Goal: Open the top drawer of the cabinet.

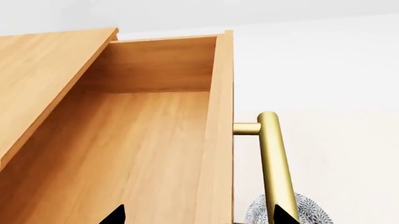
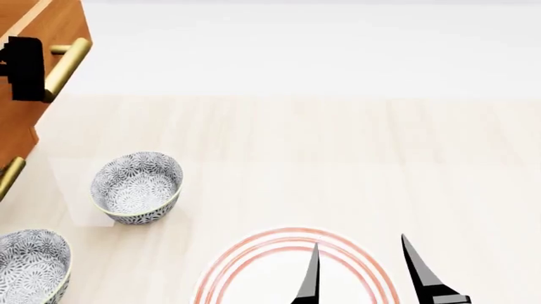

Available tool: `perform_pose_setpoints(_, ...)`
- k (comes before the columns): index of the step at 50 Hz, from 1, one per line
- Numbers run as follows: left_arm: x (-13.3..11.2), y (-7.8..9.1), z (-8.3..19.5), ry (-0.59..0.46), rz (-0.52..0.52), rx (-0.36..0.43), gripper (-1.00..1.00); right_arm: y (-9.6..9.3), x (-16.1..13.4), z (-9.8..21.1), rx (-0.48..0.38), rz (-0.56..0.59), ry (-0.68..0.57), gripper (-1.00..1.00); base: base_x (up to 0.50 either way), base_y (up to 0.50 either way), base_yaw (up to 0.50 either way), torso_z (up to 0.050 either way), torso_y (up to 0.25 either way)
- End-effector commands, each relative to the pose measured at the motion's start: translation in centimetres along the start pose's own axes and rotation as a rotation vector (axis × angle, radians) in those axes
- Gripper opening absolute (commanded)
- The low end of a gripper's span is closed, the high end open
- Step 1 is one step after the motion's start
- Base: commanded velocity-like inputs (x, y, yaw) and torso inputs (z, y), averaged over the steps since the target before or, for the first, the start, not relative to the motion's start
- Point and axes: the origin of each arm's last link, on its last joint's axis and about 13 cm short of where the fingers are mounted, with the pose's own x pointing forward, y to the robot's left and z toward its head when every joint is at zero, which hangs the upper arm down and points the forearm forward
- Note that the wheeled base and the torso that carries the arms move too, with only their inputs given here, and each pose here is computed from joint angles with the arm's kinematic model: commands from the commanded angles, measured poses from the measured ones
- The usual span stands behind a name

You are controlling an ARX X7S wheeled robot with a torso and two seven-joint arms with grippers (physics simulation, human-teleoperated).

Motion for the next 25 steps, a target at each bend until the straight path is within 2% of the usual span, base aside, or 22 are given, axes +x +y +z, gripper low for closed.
perform_pose_setpoints(1,1.0,-2.9,-2.1,0.092,-0.146,0.018,1.0,0.0,0.0,0.1,0.0,0.001,-0.002,1.0,0.0,0.0,0.0,0.0,0.0)
perform_pose_setpoints(12,0.3,-4.6,-2.0,0.074,-0.204,0.059,1.0,-0.1,-0.1,0.1,-0.003,-0.001,-0.001,1.0,0.0,0.0,0.0,-0.002,0.0)
perform_pose_setpoints(25,-0.3,-5.2,-1.5,0.055,-0.227,0.077,1.0,-0.2,-0.1,0.2,-0.004,-0.002,-0.003,1.0,0.0,0.0,0.0,-0.001,0.0)
